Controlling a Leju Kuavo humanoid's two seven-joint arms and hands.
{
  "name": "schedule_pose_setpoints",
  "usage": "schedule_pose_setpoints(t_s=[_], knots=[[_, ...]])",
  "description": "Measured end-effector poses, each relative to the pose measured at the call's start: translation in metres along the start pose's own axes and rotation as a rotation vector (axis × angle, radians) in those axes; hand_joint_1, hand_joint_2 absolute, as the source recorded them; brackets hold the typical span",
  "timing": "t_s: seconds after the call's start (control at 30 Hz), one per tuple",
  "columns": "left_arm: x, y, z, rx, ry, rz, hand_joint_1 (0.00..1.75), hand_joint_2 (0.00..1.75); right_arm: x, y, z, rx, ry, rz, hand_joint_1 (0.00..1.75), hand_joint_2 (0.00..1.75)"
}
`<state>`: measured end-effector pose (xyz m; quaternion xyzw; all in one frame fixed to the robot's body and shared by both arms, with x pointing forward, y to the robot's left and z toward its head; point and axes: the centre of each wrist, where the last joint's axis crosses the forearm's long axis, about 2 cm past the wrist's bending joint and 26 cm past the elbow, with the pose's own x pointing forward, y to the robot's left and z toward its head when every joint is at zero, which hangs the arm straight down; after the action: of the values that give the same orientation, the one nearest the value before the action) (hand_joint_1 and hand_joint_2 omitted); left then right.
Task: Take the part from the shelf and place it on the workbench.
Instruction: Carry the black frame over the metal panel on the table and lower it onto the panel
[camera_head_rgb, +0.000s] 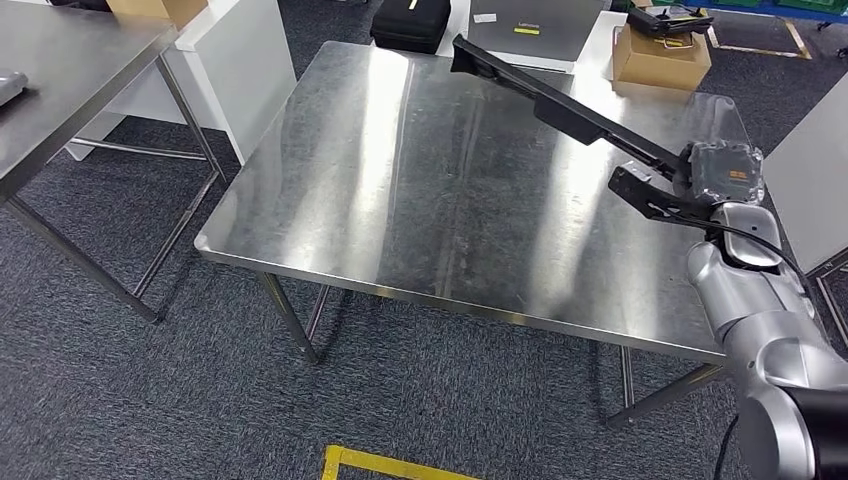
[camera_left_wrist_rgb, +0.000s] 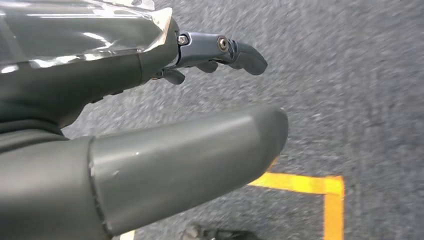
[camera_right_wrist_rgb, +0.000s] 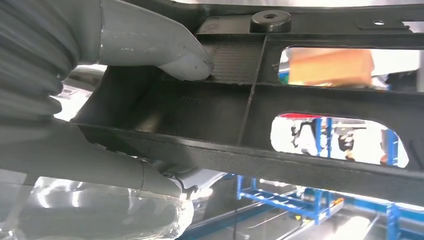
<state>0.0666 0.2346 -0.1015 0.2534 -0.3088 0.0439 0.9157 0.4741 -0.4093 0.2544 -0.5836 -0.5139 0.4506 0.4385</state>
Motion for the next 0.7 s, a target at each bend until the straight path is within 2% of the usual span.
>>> schedule_pose_setpoints(t_s=[0.13, 0.3, 0.43, 0.47, 0.6, 0.7], knots=[[0.001, 0.0, 0.001, 0.091, -0.094, -0.05, 0.0, 0.0, 0.01, 0.004, 0.001, 0.006, -0.029, -0.001, 1.75, 1.75], [0.003, -0.001, 0.001, 0.104, -0.135, -0.073, 0.0, 0.0, 0.014, 0.008, 0.002, 0.005, -0.043, 0.002, 1.75, 1.75], [0.004, -0.001, 0.001, 0.112, -0.135, -0.077, 0.0, 1.75, 0.014, 0.009, 0.003, -0.007, -0.046, 0.005, 0.0, 1.75], [0.003, -0.001, 0.001, 0.118, -0.131, -0.077, 0.0, 1.75, 0.014, 0.009, 0.003, -0.01, -0.046, 0.005, 0.0, 1.75], [0.003, -0.001, 0.001, 0.125, -0.113, -0.059, 0.0, 0.0, 0.014, 0.009, 0.003, -0.016, -0.05, 0.004, 0.0, 1.75], [0.003, -0.001, 0.001, 0.109, -0.097, -0.064, 0.0, 0.0, 0.014, 0.008, 0.002, -0.019, -0.05, 0.0, 0.0, 1.75]])
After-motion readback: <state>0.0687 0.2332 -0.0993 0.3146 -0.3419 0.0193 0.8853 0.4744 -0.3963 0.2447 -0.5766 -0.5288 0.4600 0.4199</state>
